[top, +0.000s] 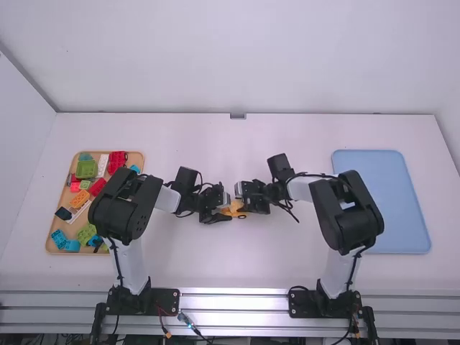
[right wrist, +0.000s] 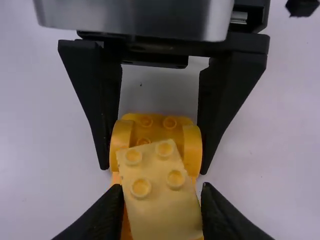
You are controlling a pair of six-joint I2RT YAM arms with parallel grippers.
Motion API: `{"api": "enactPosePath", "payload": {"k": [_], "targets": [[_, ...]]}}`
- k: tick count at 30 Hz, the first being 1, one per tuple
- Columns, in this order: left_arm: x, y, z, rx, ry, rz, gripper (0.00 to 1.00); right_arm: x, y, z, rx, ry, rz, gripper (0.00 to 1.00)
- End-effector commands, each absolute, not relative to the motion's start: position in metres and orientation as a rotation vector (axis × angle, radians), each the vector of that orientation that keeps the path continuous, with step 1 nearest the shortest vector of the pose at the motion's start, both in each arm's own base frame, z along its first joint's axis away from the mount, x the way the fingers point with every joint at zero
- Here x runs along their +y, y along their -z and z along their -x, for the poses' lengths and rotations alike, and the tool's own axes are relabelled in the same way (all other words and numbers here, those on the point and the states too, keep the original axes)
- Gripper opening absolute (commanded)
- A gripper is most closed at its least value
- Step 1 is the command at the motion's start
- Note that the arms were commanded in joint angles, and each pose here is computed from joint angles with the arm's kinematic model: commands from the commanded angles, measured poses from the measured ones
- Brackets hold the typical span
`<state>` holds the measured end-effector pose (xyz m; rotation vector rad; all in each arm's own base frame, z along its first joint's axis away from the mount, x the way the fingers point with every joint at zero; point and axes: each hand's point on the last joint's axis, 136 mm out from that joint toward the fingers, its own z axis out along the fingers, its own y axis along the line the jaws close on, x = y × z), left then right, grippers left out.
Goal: Assemble lego blocks to make yellow taxi
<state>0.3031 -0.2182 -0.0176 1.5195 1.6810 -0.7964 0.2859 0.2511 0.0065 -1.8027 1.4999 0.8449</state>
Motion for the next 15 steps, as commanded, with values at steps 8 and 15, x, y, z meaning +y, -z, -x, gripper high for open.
{"api": "enactPosePath", "payload": {"k": [8, 15], "targets": [[-0.2132, 0.0302, -0.2977, 1.768, 0.799, -1.508, 0.46, 0.2533, -0.0037, -0.2903, 1.541, -0.855, 1.787, 0.28], [-0.2132, 0.0302, -0.2979, 1.768, 0.798, -1.508, 0.46, 0.2509, -0.0034, -0.2916, 1.556, -0.856, 1.777, 0.24]]}}
